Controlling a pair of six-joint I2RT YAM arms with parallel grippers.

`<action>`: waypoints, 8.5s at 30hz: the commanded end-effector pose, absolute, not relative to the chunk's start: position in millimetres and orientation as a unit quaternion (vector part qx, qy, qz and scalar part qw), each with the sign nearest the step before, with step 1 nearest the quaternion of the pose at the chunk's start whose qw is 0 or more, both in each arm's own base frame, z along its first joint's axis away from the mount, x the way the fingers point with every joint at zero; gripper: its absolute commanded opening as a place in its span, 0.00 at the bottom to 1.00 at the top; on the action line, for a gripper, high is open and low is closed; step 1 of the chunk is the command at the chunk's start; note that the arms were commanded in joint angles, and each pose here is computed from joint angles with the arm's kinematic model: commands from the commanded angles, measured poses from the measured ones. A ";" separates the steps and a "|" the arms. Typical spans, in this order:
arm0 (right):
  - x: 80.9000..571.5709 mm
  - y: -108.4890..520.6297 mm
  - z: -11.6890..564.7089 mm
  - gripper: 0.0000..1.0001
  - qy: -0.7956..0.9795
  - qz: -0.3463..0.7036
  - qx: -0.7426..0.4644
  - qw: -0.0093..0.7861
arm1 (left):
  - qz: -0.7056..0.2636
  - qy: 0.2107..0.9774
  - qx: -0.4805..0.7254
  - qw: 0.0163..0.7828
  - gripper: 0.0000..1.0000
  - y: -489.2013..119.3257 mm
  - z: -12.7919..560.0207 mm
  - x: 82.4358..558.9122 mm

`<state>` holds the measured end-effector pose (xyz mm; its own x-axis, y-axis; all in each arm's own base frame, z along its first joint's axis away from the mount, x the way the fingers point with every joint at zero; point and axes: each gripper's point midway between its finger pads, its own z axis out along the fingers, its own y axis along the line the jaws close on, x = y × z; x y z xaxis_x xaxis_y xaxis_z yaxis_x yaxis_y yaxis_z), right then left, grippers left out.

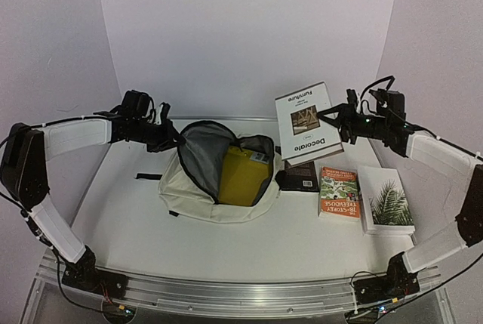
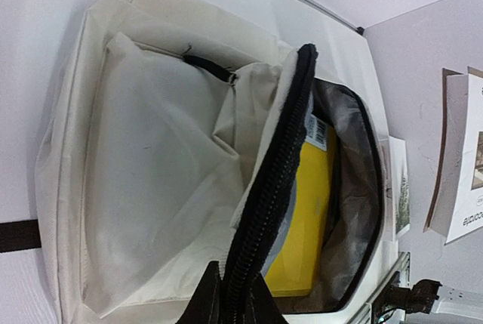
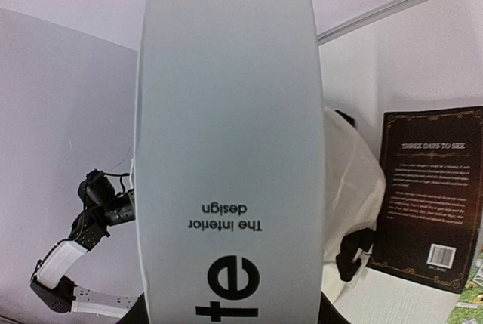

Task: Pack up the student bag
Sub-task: Pick up the book from the center of the board, then place the book in the student bag, then move the book to the center of the board.

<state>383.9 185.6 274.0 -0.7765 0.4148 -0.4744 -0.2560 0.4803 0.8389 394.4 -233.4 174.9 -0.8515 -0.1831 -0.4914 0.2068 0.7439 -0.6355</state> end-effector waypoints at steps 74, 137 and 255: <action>415.8 424.3 116.0 0.76 0.882 0.349 0.029 0.315 | -0.587 0.718 0.209 0.309 0.02 -305.3 354.1 382.4; 401.2 584.1 146.4 0.55 0.721 0.607 -0.127 0.308 | -0.612 0.687 0.267 0.287 0.00 -341.0 387.0 372.4; 431.1 16.6 185.3 0.00 0.873 -0.288 0.192 0.345 | -0.421 0.876 0.050 0.230 0.00 -157.8 191.5 405.8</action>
